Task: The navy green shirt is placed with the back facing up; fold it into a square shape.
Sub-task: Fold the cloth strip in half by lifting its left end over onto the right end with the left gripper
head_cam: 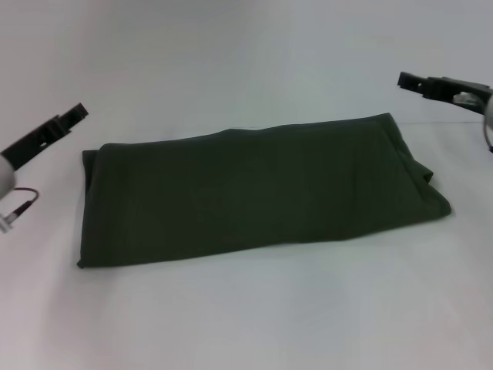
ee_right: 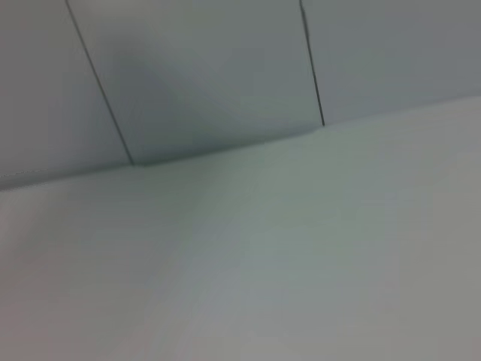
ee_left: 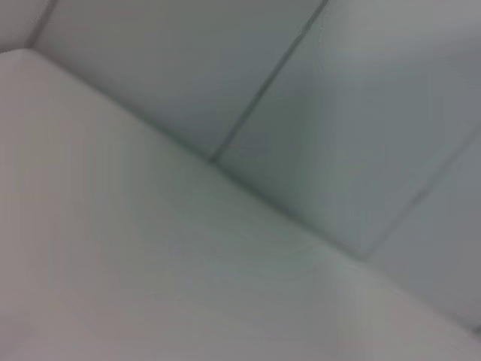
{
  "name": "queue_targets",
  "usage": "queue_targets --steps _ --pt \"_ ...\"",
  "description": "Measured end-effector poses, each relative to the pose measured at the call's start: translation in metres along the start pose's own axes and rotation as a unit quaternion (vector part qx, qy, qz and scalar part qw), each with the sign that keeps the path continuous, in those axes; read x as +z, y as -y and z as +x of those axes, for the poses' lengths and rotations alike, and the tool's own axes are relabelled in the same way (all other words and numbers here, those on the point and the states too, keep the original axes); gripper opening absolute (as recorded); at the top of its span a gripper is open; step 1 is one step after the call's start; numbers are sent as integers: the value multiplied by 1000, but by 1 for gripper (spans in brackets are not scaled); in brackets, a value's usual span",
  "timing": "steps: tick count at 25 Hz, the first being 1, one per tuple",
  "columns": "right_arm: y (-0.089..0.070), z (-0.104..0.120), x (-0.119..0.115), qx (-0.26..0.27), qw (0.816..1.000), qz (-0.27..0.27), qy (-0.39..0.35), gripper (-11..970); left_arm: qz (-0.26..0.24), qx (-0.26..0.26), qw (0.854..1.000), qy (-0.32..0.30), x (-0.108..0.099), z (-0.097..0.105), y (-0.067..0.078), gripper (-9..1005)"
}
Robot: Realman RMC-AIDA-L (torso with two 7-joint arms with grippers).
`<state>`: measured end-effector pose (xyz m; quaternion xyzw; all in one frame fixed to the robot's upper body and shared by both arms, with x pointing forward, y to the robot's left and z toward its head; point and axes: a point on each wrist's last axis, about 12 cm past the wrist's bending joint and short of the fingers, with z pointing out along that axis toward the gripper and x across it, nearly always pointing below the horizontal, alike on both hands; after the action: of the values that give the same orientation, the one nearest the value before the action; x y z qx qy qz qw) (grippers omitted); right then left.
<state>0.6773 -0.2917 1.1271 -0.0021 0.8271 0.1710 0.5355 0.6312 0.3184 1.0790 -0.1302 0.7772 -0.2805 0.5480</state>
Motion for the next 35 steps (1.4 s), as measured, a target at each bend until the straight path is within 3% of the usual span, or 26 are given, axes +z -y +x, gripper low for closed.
queue_targets --steps 3,5,6,11,17,22,29,35 --pt "8 3 -14 4 999 -35 14 805 69 2 998 1 -18 -2 2 344" --pt "15 7 -31 2 996 -84 28 859 103 -4 995 -13 -31 0 2 588" --pt "18 9 -39 -2 994 -109 31 885 114 -16 993 -25 -37 2 1 621" --pt "27 21 -74 -32 978 -204 14 911 113 -99 985 -88 -66 14 -12 786" --pt "29 41 -98 -77 960 -267 -27 909 74 -202 966 -143 -93 16 -30 786" --pt "34 43 -102 -86 960 -264 -35 907 40 -256 952 -165 -104 21 -39 786" --pt "33 43 -101 -93 958 -270 -36 906 -8 -298 935 -191 -103 33 -45 787" --pt "32 42 -102 -91 957 -273 -35 907 -16 -317 928 -197 -97 42 -44 787"
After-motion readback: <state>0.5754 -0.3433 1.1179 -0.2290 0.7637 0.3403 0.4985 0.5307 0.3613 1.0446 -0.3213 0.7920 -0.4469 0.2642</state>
